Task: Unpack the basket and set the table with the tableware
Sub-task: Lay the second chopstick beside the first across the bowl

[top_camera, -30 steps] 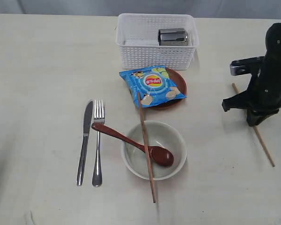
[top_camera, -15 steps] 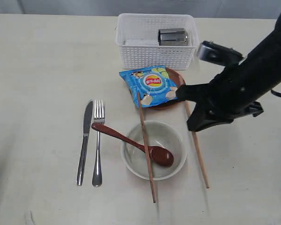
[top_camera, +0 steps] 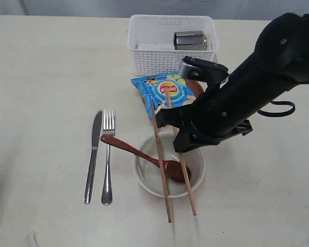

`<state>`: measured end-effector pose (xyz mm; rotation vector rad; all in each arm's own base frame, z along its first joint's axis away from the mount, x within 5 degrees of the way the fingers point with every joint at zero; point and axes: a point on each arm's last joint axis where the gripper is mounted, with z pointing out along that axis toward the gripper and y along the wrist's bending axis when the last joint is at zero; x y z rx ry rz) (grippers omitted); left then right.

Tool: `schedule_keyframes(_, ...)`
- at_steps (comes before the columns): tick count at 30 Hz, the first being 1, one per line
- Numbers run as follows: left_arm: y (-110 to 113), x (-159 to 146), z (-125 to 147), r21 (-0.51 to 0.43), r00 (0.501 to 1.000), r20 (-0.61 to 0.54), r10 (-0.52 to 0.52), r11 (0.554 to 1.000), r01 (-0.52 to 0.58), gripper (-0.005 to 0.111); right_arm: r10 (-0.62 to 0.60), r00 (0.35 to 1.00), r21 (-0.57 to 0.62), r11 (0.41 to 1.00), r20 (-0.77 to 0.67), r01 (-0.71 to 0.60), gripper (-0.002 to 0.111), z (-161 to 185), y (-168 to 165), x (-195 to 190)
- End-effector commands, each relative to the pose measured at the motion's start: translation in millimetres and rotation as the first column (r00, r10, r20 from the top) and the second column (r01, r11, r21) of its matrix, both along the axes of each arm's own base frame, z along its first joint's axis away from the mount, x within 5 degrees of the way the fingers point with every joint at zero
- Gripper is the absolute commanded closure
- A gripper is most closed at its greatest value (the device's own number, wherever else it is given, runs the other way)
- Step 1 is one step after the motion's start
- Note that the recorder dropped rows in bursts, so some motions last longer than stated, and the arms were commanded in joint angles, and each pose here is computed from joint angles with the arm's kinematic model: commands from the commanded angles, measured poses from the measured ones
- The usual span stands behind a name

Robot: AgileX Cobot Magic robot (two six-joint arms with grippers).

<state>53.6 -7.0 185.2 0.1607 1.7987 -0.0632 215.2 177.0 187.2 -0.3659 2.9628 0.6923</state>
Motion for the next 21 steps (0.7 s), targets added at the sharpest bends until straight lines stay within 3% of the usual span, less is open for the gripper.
schedule_keyframes(1, -0.1, -0.1, -0.9, -0.001, 1.0, 0.001, 0.0, 1.0, 0.0, 0.107, -0.004, 0.999, -0.032, 0.999, -0.044, 0.002, 0.109, -17.4, 2.2, 2.4)
schedule_keyframes(12, -0.1, -0.1, -0.9, -0.001, 1.0, 0.001, 0.0, 1.0, 0.0, 0.107, -0.038, 0.998, 0.007, 0.999, -0.049, 0.039, 0.109, -19.0, 8.0, 6.3)
schedule_keyframes(21, -0.1, -0.1, -0.9, -0.001, 1.0, 0.001, 0.0, 1.0, 0.0, 0.107, 0.004, 0.998, 0.006, 1.0, -0.062, -0.003, 0.109, -19.0, 7.9, 3.5)
